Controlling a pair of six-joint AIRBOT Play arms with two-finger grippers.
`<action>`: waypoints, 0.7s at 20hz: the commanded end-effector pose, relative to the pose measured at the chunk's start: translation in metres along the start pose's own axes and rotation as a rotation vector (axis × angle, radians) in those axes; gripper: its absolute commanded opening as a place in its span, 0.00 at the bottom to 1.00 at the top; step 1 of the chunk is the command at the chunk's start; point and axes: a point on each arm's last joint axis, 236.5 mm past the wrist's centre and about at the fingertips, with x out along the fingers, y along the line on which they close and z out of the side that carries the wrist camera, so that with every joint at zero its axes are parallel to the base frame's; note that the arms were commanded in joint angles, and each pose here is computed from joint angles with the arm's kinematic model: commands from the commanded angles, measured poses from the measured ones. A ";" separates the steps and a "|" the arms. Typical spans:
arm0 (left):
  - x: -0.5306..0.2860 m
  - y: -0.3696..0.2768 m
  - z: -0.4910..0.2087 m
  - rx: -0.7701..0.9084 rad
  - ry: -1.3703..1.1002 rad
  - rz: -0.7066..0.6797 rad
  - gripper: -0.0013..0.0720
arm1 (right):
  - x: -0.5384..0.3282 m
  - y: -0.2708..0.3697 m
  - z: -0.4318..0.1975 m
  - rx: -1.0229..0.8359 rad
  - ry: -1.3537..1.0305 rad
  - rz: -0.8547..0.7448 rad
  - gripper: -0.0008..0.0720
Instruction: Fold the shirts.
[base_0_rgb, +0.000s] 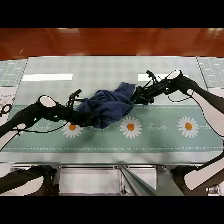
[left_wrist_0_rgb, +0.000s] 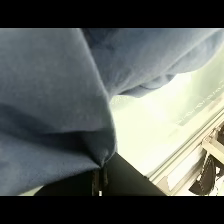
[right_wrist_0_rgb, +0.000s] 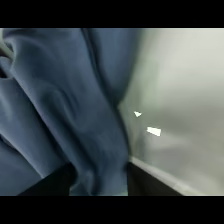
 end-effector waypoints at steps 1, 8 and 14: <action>0.000 -0.001 0.000 -0.004 0.001 -0.005 0.04 | 0.015 0.000 -0.005 -0.010 0.046 0.001 0.55; -0.008 -0.006 0.010 0.010 -0.021 -0.011 0.04 | -0.002 0.014 -0.003 -0.141 0.075 -0.014 0.04; -0.144 -0.079 0.093 0.216 -0.367 -0.060 0.04 | -0.156 0.113 0.058 -0.430 -0.319 -0.155 0.04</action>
